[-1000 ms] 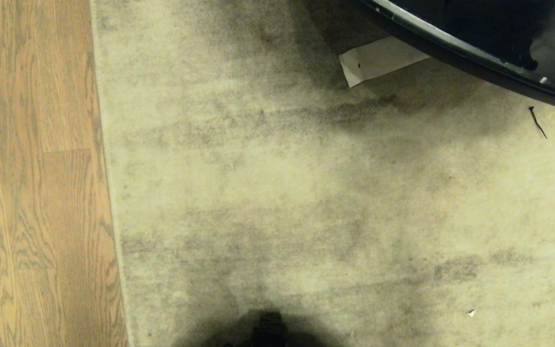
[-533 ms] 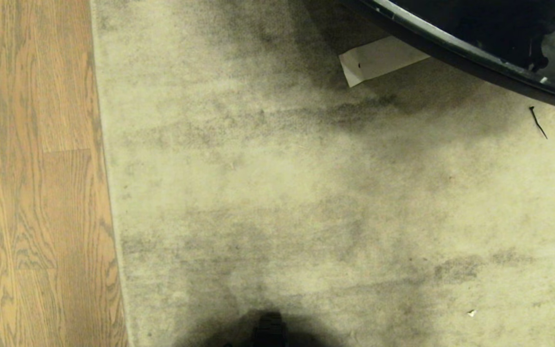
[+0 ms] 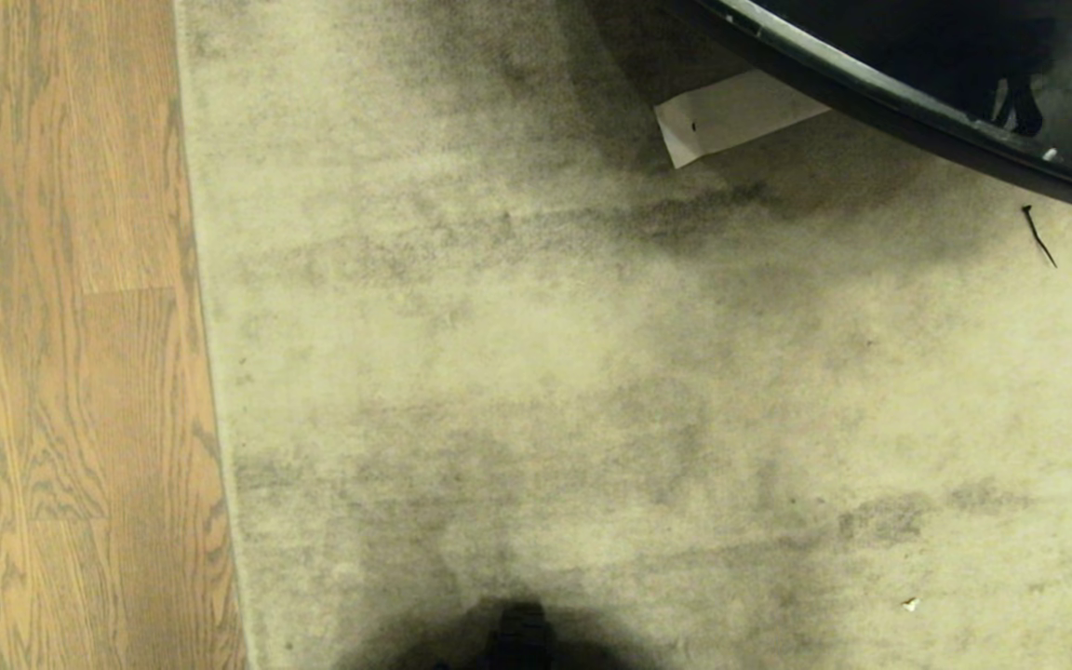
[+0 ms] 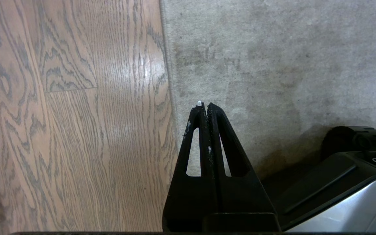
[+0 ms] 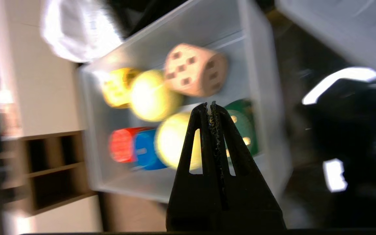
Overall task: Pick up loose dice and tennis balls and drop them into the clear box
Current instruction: Put the toys in the box
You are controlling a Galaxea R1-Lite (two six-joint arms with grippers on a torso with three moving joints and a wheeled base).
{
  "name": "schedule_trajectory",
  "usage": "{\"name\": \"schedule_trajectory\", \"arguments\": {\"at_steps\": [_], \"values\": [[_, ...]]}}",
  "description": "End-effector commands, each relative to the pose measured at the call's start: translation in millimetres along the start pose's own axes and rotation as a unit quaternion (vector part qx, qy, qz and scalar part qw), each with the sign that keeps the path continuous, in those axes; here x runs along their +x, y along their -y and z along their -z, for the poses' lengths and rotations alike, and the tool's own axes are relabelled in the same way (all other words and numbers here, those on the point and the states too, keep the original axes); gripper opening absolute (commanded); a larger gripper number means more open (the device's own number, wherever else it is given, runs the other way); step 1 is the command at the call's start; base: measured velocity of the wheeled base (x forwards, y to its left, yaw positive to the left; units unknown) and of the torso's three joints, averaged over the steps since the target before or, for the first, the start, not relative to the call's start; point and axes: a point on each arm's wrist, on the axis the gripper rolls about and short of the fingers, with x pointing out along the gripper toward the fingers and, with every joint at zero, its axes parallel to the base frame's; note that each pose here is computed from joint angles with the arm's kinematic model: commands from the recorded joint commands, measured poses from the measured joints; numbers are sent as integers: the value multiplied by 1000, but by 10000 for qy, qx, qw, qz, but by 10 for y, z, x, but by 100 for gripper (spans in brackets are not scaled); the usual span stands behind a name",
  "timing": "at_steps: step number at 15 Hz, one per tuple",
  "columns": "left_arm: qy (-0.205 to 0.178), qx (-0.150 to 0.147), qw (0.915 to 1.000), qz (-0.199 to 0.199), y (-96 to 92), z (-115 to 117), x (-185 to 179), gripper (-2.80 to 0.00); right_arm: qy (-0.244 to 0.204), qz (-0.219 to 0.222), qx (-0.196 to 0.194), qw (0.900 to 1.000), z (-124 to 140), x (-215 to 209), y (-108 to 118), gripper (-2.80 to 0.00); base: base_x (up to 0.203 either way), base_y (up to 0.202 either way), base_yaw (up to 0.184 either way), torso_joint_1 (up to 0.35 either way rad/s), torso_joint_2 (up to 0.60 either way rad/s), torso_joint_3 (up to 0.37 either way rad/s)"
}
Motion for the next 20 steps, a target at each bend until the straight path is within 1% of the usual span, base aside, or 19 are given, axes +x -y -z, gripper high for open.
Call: {"name": "schedule_trajectory", "arguments": {"at_steps": [1, 2, 3, 5, 8, 9, 11, 14, 15, 17, 20], "values": [[-12, -3, 10000, 0, 0, 8, 2, -280, 146, 351, -622, 9973, 24, -34, -72, -280, 0, 0, 0, 0, 0, 0], [-12, -3, 10000, 0, 0, 8, 2, -280, 174, 422, -767, 9960, 40, -43, -80, -280, 0, 0, 0, 0, 0, 0], [-12, -3, 10000, 0, 0, 8, 2, -280, 220, 542, -832, 9948, 43, -48, -69, -280, 0, 0, 0, 0, 0, 0], [-12, -3, 10000, 0, 0, 8, 2, -280, 372, 935, -1047, 9894, 52, -60, -80, -280, 0, 0, 0, 0, 0, 0], [-12, -3, 10000, 0, 0, 8, 2, -280, 367, 946, -1405, 9849, 113, -72, -220, -280, 0, 0, 0, 0, 0, 0], [-12, -3, 10000, 0, 0, 8, 2, -280, 352, 990, -1443, 9839, 146, -81, -258, -280, 0, 0, 0, 0, 0, 0], [-12, -3, 10000, 0, 0, 8, 2, -280, 278, 1184, -1522, 9808, 204, -104, -255, -280, 0, 0, 0, 0, 0, 0], [-12, -3, 10000, 0, 0, 8, 2, -280, 333, 1523, -1602, 9747, 238, -138, -159, -280, 0, 0, 0, 0, 0, 0], [-12, -3, 10000, 0, 0, 8, 2, -280, 402, 1675, -1690, 9705, 246, -151, -108, -280, 0, 0, 0, 0, 0, 0], [-12, -3, 10000, 0, 0, 8, 2, -280, 600, 2047, -1944, 9574, 264, -179, 4, -280, 0, 0, 0, 0, 0, 0], [-12, -3, 10000, 0, 0, 8, 2, -280, 845, 2218, -1954, 9516, 280, -183, 81, -280, 0, 0, 0, 0, 0, 0]]}}
